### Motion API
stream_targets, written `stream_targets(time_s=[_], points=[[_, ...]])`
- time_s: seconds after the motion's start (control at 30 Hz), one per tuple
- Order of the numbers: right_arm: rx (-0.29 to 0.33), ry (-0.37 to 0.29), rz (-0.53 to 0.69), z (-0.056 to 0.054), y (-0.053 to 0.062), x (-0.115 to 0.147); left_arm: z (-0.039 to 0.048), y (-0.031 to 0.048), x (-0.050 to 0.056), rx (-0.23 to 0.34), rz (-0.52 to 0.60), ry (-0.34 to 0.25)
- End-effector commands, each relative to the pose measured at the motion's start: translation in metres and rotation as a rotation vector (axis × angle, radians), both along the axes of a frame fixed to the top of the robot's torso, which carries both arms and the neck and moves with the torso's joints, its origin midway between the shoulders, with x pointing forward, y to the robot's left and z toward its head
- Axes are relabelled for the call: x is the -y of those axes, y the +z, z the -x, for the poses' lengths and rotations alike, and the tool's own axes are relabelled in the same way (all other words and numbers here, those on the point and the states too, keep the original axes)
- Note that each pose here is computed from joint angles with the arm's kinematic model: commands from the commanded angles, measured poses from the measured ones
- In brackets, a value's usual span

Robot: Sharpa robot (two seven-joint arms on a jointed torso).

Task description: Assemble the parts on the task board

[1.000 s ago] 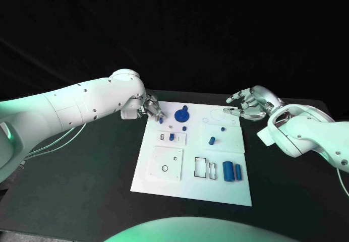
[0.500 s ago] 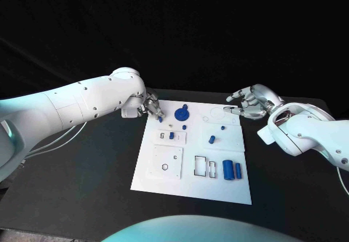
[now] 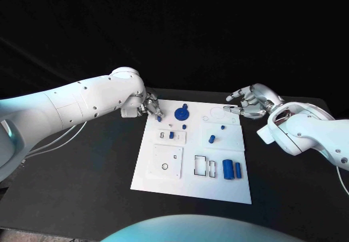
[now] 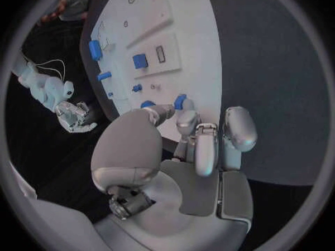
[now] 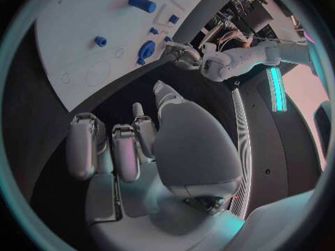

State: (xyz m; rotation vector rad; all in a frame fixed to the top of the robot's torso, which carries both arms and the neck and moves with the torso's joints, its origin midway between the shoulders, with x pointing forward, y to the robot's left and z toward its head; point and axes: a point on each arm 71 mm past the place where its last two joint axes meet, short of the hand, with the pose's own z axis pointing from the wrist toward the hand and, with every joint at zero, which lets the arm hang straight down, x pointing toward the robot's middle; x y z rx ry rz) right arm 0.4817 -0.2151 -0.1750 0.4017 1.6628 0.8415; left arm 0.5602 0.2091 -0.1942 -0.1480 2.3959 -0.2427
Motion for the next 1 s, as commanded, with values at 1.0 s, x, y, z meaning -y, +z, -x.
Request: stream_targets(time_s=[1.0], points=[[0.002,0.007,0.003,0.000,0.000,0.001,0.0323,0.0126,-0.003,0.048,0.163,0.015]])
